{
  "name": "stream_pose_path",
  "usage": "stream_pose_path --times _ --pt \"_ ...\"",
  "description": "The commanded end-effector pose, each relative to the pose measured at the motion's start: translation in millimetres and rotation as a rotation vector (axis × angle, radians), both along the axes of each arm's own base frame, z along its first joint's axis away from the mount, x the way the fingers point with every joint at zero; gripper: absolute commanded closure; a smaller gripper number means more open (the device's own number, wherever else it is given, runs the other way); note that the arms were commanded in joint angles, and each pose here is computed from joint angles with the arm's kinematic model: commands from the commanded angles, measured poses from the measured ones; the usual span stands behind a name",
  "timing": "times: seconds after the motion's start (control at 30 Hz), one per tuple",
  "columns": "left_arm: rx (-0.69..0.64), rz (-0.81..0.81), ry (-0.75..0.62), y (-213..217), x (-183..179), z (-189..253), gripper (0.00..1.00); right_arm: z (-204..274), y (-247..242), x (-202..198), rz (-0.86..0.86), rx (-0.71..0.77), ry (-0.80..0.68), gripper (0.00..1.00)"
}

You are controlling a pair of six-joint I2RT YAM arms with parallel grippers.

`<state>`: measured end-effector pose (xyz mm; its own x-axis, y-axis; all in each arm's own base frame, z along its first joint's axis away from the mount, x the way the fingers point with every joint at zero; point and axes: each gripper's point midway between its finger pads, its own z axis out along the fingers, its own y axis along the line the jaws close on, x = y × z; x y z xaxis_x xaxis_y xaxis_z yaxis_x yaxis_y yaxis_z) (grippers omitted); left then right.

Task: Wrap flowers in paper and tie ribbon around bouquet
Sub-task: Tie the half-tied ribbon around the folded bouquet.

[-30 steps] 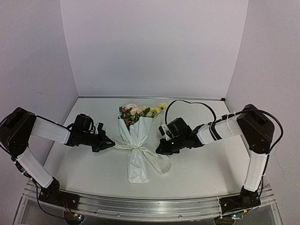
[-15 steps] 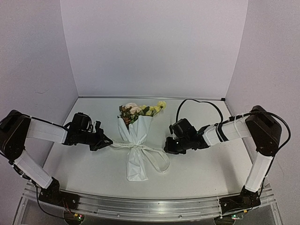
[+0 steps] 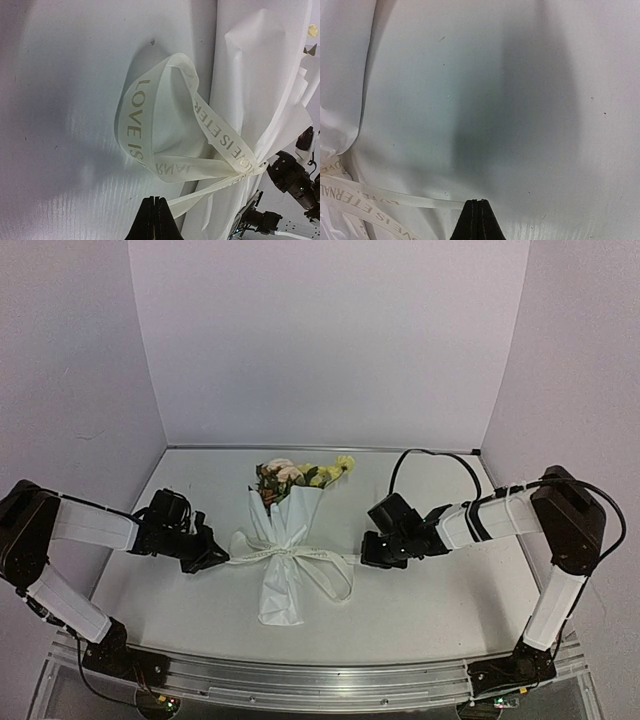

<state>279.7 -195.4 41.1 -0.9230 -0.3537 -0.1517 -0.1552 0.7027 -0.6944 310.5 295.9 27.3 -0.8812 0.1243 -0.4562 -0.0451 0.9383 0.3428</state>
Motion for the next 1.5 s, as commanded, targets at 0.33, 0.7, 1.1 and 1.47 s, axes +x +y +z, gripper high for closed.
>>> stream_pose_path --times 0.33,0.7,1.1,1.47 --pt "0.168 0.102 0.05 41.9 -8.2 -26.8 1.0 -0.6 -44.8 2.5 -0.124 -0.157 -0.012 1.0" --pt "0.236 0.184 0.089 71.2 -15.4 -35.3 1.0 -0.7 -52.4 4.1 -0.145 -0.167 -0.007 1.0" --pt "0.287 0.24 0.106 90.4 -20.1 -38.6 1.0 2.4 -60.6 6.6 -0.178 -0.189 -0.015 1.0" --pt "0.271 0.209 0.03 85.5 -7.9 -14.9 0.92 10.8 -54.1 9.8 -0.16 -0.167 -0.008 1.0"
